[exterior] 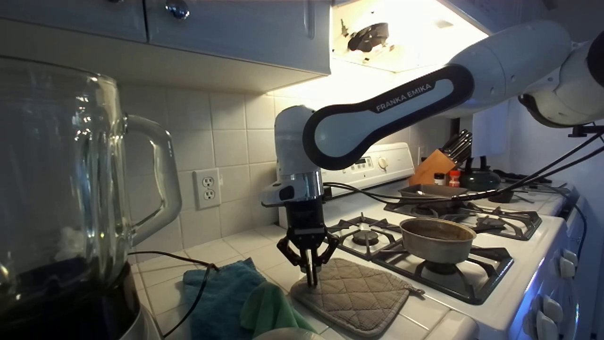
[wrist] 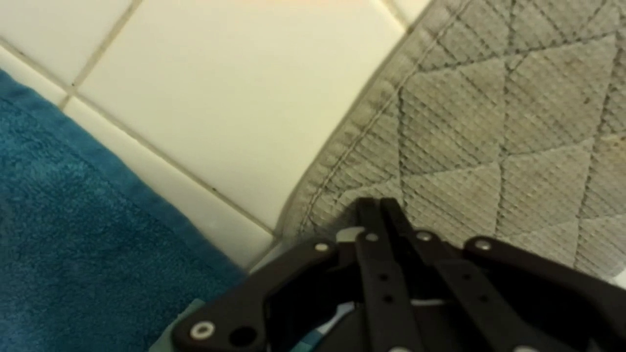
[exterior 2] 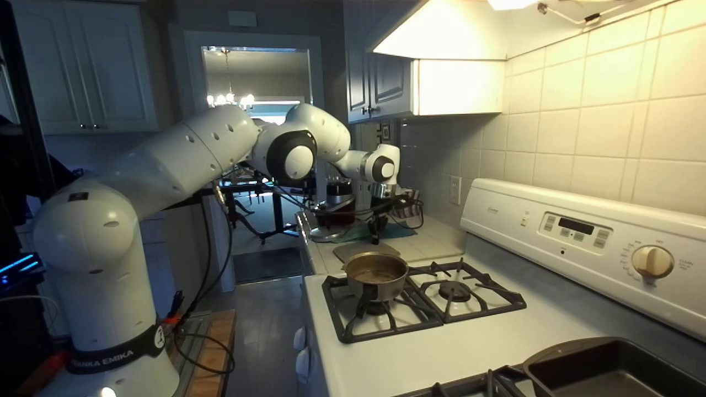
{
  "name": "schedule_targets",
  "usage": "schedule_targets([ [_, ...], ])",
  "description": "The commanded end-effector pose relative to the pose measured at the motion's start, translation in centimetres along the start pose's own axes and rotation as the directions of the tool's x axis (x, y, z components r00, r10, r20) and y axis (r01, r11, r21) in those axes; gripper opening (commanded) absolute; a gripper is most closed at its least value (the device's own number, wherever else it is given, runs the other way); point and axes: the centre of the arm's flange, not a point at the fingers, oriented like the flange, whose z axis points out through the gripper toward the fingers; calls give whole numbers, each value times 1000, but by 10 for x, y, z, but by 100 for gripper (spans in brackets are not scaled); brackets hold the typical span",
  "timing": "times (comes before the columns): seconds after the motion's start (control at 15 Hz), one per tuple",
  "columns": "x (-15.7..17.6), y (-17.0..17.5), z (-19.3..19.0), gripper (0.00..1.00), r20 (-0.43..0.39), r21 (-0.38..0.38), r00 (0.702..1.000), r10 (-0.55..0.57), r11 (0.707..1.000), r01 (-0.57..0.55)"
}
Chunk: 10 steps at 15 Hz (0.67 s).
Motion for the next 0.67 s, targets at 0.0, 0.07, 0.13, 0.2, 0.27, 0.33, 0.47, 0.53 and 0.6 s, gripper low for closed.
schedule_targets([
  [0.0, 1, -15, -40, 39, -41, -14, 999, 13, 1000, -14],
  [0.07, -1, -21, -52, 47, -41, -18, 999, 24, 1000, -25],
  [0.13, -6, -29, -64, 53, -38, -28, 998, 44, 999, -45],
  [0.2, -11, -35, -74, 61, -32, -31, 997, 68, 997, -69],
  [0.27, -19, -42, -82, 67, -27, -31, 994, 102, 994, -103],
  [0.33, -25, -48, -89, 75, -38, -11, 989, 140, 990, -141],
  [0.47, -40, -63, -91, 89, -32, 61, 973, 231, 972, -228],
  [0.53, -49, -68, -87, 95, -25, 104, 963, 268, 959, -264],
  [0.6, -54, -74, -81, 100, -21, 152, 954, 300, 944, -294],
])
